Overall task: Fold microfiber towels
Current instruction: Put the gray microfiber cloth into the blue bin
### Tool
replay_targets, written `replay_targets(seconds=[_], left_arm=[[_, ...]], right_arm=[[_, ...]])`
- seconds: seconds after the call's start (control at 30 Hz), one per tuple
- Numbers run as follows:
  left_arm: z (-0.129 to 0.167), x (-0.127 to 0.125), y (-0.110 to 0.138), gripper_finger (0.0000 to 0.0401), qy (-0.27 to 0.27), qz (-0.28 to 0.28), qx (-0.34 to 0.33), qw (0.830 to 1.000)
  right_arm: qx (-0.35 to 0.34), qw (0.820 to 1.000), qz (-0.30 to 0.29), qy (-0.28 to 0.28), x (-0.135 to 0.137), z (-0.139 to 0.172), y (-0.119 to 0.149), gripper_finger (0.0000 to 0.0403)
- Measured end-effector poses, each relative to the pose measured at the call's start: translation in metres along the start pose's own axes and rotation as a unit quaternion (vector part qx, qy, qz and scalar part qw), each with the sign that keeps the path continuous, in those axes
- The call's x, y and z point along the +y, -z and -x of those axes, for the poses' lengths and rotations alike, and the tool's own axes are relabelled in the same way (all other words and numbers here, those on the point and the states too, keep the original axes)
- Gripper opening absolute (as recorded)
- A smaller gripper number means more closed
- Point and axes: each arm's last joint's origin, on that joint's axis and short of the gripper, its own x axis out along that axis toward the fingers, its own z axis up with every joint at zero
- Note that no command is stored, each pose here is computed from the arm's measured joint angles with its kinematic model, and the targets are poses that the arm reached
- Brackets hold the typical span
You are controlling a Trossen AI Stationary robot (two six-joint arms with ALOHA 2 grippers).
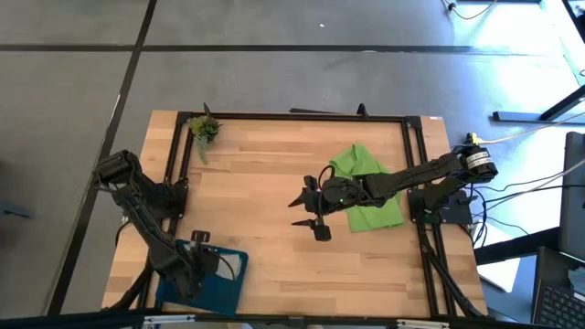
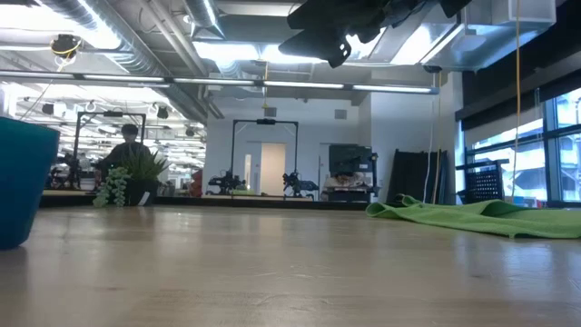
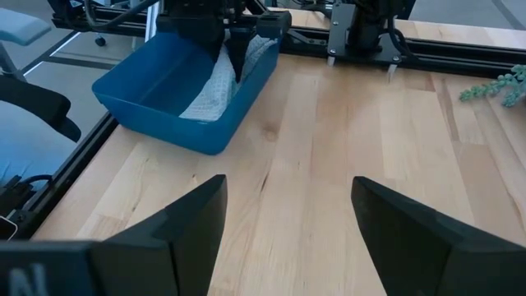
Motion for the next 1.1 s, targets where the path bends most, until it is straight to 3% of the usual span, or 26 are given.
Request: replay_targets(seconds=[0.33, 0.53, 0.73, 1.1], left_arm=[[-0.007, -0.002, 0.001, 0.0108, -0.012, -0.005, 0.010, 1.000], [-0.018, -0.003, 0.003, 0.0142, -0.018, -0.008, 0.052, 0.998], [-0.015, 0.001, -0.001, 0.0146, -0.005, 0.009, 0.073, 0.997], [0.006, 0.005, -0.011, 0.0146, 0.017, 0.010, 0.053, 0.998]], right_arm=[[0.000, 1.000, 0.000, 0.000, 0.000, 0.000, 0.000, 0.0262], [0.000, 1.000, 0.000, -0.001, 0.000, 0.000, 0.000, 0.0262], [0.000, 1.000, 0.001, -0.001, 0.000, 0.000, 0.000, 0.0262], [0.000, 1.000, 0.024, -0.001, 0.000, 0.000, 0.000, 0.0262]])
